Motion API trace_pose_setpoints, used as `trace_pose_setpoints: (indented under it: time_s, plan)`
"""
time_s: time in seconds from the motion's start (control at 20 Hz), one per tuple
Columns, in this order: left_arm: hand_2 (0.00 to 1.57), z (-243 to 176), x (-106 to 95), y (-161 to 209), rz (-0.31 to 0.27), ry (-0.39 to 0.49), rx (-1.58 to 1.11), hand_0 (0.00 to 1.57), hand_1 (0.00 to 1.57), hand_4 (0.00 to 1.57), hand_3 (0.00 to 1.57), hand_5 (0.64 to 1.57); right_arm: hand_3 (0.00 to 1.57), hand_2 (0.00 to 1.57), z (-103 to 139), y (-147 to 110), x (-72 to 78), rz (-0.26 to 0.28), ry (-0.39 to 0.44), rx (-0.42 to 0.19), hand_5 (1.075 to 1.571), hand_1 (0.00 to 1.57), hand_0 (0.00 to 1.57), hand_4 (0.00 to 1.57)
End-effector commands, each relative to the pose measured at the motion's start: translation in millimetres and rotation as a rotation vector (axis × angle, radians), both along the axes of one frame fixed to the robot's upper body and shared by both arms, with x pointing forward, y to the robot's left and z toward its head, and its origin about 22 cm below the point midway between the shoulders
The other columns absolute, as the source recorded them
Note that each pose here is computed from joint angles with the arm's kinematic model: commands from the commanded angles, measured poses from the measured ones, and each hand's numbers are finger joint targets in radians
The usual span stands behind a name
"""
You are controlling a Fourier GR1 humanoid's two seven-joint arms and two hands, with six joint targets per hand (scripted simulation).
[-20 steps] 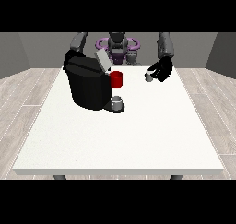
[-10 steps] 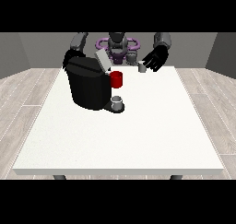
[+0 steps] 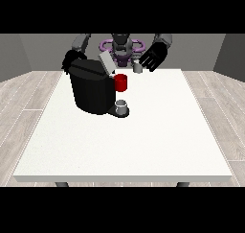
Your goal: Insert the coffee pod into the coffee machine and close the lid
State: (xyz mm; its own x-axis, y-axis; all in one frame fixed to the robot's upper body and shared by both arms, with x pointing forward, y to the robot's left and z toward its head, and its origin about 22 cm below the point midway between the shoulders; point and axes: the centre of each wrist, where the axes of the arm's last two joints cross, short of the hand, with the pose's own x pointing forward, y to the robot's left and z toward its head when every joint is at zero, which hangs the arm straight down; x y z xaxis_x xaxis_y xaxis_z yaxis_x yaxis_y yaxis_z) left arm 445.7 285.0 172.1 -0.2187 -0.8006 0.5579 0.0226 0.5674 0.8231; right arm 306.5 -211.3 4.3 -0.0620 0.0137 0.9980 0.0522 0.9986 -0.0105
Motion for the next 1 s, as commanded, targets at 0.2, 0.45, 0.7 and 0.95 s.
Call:
trace_pose_setpoints:
  time_s: [0.2,0.45,0.7,0.95]
  plan:
    - [1.32,56.9,10.2,-28.4,-0.006,-0.089,0.003,1.26,1.26,0.49,1.26,1.571,0.0,0.0,27.7,-7.0,20.4,-0.014,-0.068,-0.018,1.571,0.0,0.0,0.55]
    - [1.31,67.6,12.1,-23.1,0.03,-0.112,0.017,1.26,1.26,0.51,1.24,1.571,0.0,0.0,36.9,6.4,17.2,0.016,-0.08,-0.028,1.571,0.0,0.0,0.46]
    - [1.33,33.1,10.5,-8.0,0.018,-0.086,-0.011,1.31,1.31,0.49,1.24,1.571,0.0,0.0,54.1,6.8,15.4,-0.018,-0.081,-0.027,1.571,0.0,0.0,0.48]
    - [1.33,53.3,11.9,-7.5,0.013,-0.08,-0.007,1.3,1.3,0.5,1.23,1.571,0.0,0.0,36.0,-6.6,10.6,-0.017,-0.097,-0.004,1.571,0.0,0.0,0.53]
